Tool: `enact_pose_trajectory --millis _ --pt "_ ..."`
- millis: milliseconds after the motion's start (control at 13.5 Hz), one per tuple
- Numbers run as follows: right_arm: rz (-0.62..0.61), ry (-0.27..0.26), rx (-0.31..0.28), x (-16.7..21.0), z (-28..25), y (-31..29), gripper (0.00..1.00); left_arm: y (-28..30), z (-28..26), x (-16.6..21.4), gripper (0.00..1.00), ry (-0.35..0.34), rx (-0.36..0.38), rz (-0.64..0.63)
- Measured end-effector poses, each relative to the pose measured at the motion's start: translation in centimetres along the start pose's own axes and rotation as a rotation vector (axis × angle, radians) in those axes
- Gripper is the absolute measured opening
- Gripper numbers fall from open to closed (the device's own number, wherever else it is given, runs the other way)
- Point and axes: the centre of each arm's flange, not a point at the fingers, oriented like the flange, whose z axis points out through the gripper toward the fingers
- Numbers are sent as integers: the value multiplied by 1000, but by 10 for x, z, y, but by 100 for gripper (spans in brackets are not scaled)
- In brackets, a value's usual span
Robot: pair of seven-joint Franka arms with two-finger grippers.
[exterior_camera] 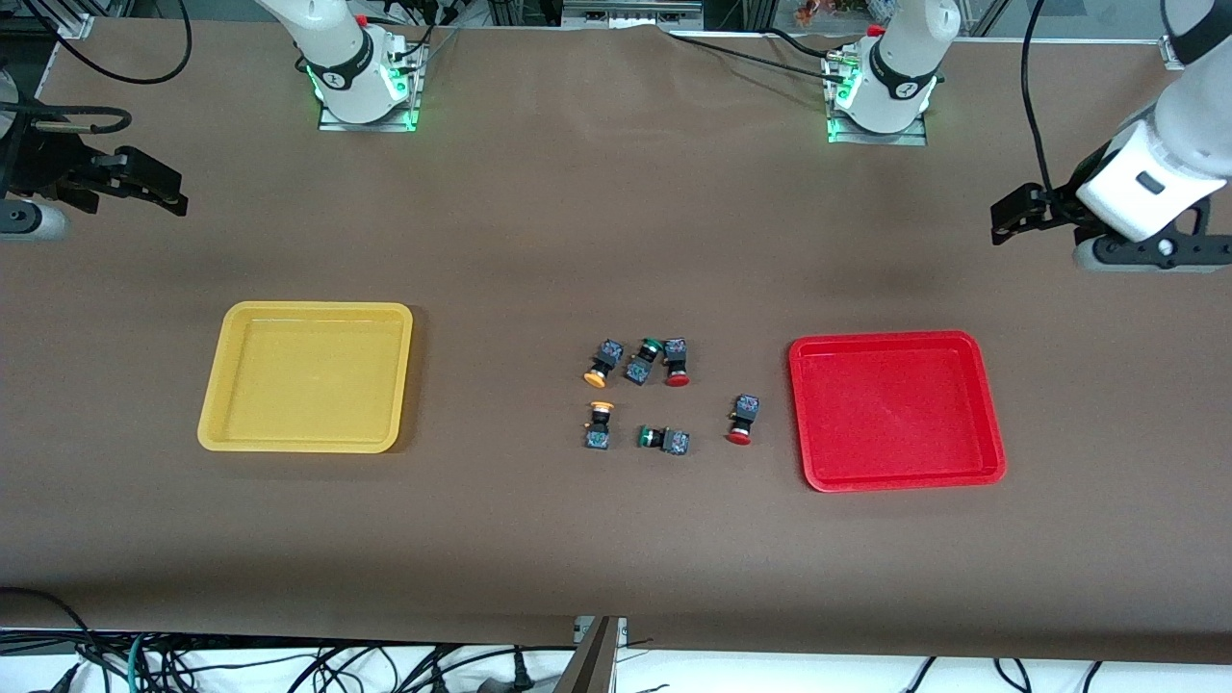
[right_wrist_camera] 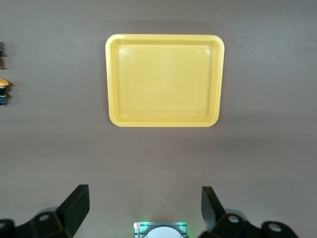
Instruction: Place red and yellow buttons in trays
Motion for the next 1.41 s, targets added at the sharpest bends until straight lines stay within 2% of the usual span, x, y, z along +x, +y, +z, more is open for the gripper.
enact_pose_trajectory --millis 222,444,593,815,963,1185,1407 --pt "-1 -13 -1 5 7 -1 100 4 19 12 100 -43 -6 5" --pt "-17 -42 -6 29 38 -12 100 23 50 35 100 -71 -89 20" --pt "-44 -66 -12 48 67 -30 100 57 93 71 100 -25 -122 53" --pt "-84 -50 -17 76 108 -71 100 136 163 108 100 53 -125 134" --pt "-45 -26 0 97 140 -100 100 171 193 122 100 97 -131 150" --pt "41 -20 78 124 202 -145 100 216 239 136 100 157 -143 154" --pt "107 13 87 133 264 -215 100 253 297 143 100 226 -121 205"
